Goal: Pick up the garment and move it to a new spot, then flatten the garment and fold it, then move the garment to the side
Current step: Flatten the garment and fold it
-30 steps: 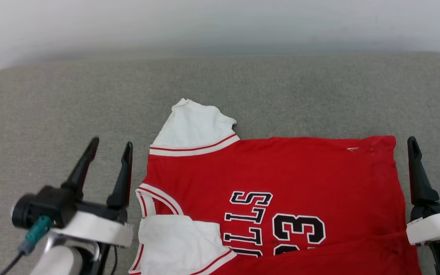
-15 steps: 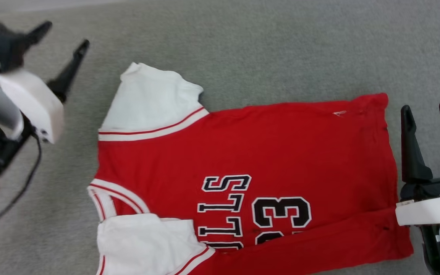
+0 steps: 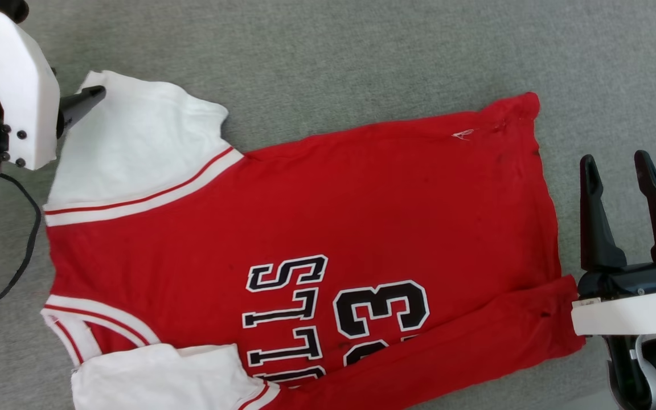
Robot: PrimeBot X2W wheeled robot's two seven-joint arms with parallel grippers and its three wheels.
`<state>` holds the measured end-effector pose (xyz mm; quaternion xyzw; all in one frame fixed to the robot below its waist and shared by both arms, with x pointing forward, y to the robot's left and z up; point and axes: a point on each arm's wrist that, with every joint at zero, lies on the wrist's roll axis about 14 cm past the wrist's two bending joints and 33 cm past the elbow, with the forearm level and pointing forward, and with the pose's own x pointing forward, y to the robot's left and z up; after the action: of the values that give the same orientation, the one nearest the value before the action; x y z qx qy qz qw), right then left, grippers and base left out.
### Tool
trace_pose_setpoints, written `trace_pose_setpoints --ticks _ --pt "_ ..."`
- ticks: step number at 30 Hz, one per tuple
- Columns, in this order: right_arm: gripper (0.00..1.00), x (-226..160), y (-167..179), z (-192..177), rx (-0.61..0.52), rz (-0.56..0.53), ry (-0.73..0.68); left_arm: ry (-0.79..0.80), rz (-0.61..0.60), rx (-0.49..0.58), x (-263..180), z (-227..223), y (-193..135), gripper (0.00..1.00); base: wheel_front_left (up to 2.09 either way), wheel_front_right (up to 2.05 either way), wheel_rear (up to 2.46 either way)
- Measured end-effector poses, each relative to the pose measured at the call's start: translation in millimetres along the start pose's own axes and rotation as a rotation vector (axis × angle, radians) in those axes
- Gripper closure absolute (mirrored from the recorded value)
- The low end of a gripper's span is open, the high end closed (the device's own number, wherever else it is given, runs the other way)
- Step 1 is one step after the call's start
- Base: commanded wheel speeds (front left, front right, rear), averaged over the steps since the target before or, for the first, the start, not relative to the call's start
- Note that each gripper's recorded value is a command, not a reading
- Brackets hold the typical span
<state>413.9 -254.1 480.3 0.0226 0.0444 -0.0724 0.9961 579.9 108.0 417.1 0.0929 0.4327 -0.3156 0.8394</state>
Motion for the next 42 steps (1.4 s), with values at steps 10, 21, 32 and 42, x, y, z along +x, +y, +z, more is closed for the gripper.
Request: trace_pose_setpoints --ticks 10,21,32,42 --pt "0.00 -4.4 -16.5 -22.6 -0.010 -0.054 0.051 0.135 -0.008 -0.017 41.7 -21.4 9.1 1.00 0.00 0.00 0.00" --pt "0.00 4.4 -10.6 -26.0 -0.056 -0.014 0.112 -0.064 -0.033 -0.031 18.4 -1.2 -7.7 1.00 0.00 0.00 0.00" --pt "0.00 16.6 0.2 -27.7 -0.208 0.151 0.435 -0.308 -0.007 0.111 -69.6 21.9 -37.5 1.00 0.00 0.00 0.00" --pt "0.00 41.8 -3.6 -34.8 -0.380 0.247 0.760 -0.415 -0.003 0.188 -122.8 2.8 -67.8 1.00 0.00 0.00 0.00"
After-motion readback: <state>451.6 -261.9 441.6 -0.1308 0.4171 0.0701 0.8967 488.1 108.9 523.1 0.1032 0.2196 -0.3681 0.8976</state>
